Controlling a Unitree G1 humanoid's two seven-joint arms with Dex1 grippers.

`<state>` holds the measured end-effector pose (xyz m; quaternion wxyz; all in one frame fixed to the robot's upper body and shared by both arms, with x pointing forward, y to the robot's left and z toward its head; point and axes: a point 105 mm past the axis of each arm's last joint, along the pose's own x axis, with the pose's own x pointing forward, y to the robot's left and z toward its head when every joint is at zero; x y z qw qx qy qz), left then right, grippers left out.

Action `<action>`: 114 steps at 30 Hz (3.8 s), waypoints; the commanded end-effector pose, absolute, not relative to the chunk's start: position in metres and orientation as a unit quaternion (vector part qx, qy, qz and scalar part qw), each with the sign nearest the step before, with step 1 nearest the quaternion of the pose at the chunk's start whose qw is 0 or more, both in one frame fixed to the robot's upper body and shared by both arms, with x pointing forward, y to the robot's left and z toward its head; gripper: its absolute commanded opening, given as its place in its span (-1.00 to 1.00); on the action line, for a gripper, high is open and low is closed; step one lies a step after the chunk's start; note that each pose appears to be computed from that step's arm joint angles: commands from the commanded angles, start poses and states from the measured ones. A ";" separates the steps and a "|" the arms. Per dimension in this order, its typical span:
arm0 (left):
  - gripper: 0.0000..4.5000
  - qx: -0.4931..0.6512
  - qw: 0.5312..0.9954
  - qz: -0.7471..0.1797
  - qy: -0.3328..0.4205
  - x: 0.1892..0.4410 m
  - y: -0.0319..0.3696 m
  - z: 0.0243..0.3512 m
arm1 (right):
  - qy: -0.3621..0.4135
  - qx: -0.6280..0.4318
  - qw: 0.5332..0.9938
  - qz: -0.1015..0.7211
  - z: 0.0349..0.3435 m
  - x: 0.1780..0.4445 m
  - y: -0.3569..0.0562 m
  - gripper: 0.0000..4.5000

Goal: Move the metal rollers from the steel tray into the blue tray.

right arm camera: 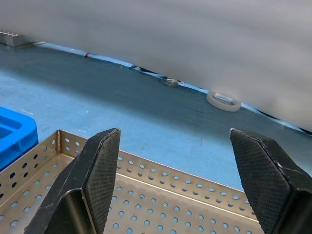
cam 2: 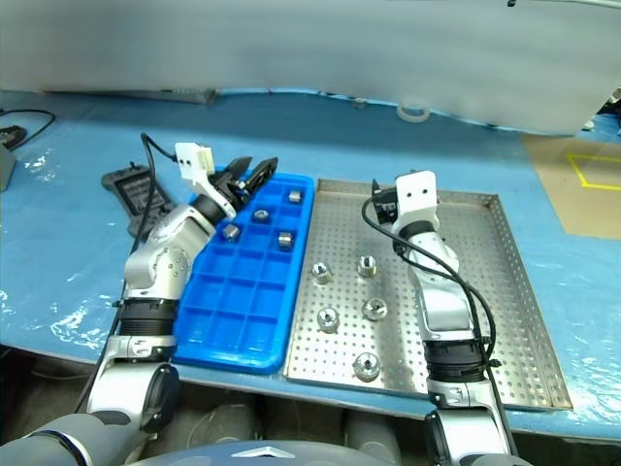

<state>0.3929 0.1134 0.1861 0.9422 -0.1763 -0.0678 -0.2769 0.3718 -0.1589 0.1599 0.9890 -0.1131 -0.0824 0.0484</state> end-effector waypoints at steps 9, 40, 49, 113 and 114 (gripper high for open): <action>0.76 -0.160 0.935 -0.302 -0.092 0.389 0.111 0.204 | -0.110 -0.111 0.987 0.043 0.173 0.369 -0.160 0.66; 0.76 -0.008 0.863 -0.504 0.009 0.369 0.072 0.221 | -0.060 -0.115 0.975 0.178 0.162 0.336 -0.155 0.66; 0.76 0.109 0.688 -0.711 0.100 0.340 0.014 0.207 | -0.032 -0.142 0.956 0.257 0.152 0.312 -0.155 0.66; 0.05 0.470 0.557 -0.614 0.304 0.378 0.054 0.078 | 0.005 -0.120 0.986 0.116 0.107 0.277 -0.162 0.67; 0.05 0.469 0.555 -0.616 0.303 0.377 0.053 0.078 | 0.004 -0.120 0.986 0.117 0.107 0.278 -0.161 0.67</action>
